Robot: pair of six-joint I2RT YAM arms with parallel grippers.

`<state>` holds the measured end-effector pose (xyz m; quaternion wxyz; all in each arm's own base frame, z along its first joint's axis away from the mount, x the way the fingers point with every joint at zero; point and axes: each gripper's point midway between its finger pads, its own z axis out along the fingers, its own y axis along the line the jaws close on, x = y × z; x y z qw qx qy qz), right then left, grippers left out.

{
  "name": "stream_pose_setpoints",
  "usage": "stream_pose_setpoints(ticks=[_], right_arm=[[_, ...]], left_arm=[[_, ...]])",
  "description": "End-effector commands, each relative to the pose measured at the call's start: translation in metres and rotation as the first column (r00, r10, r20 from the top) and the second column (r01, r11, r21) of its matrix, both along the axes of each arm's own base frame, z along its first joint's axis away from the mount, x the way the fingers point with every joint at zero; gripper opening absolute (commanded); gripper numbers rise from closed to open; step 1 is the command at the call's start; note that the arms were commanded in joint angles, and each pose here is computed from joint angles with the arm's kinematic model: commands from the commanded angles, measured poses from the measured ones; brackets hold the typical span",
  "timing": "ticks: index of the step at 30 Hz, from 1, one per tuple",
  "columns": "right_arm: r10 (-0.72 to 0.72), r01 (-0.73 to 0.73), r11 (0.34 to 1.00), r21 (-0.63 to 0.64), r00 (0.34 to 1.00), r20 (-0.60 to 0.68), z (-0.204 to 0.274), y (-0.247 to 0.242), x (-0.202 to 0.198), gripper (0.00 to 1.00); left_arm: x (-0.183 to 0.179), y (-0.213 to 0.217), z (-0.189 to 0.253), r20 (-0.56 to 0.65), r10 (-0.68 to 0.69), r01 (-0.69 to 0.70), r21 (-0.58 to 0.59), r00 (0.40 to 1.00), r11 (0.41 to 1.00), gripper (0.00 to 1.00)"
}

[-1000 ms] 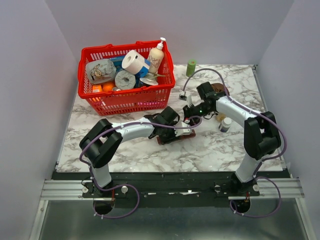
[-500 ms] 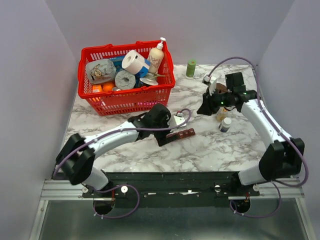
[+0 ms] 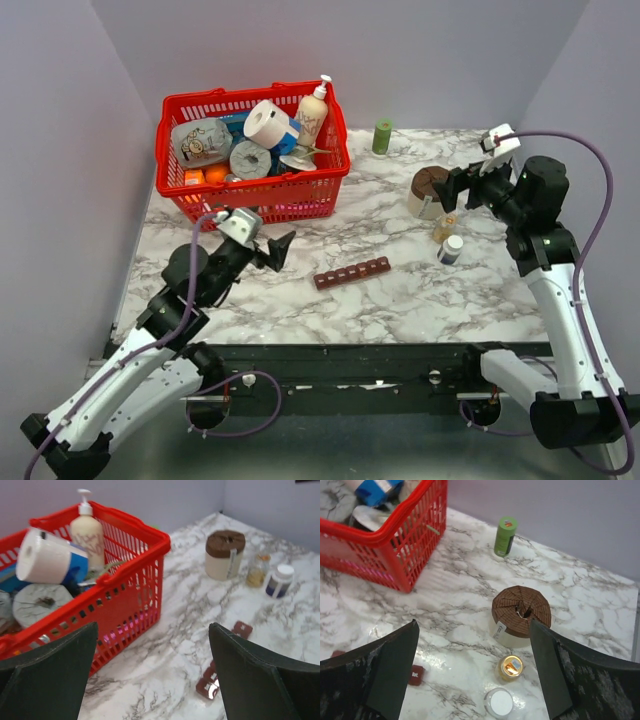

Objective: Sort the pills into containers

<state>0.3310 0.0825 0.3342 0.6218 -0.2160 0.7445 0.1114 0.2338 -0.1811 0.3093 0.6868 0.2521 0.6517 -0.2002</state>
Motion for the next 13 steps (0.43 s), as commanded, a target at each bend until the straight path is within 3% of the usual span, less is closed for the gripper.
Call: stream_pose_setpoints(ticks=[1,8,13], right_arm=[[-0.23,0.233,0.956,0.176,0.972,-0.036,0.014,-0.025,0.007,1.0],[-0.34,0.333,0.915,0.229,0.94,-0.01,0.038,-0.042,-0.001,1.0],[-0.328,0.319,0.921,0.225,0.945,0.0,0.04,-0.041,-0.003,1.0]], left_arm=[[0.008,0.041,0.01,-0.067,0.22,-0.224,-0.071,0.973,0.972,0.99],[0.008,0.048,-0.004,-0.12,0.257,-0.26,-0.015,0.959,0.965,0.99],[0.008,0.045,-0.006,-0.12,0.243,-0.247,-0.017,0.963,0.969,0.99]])
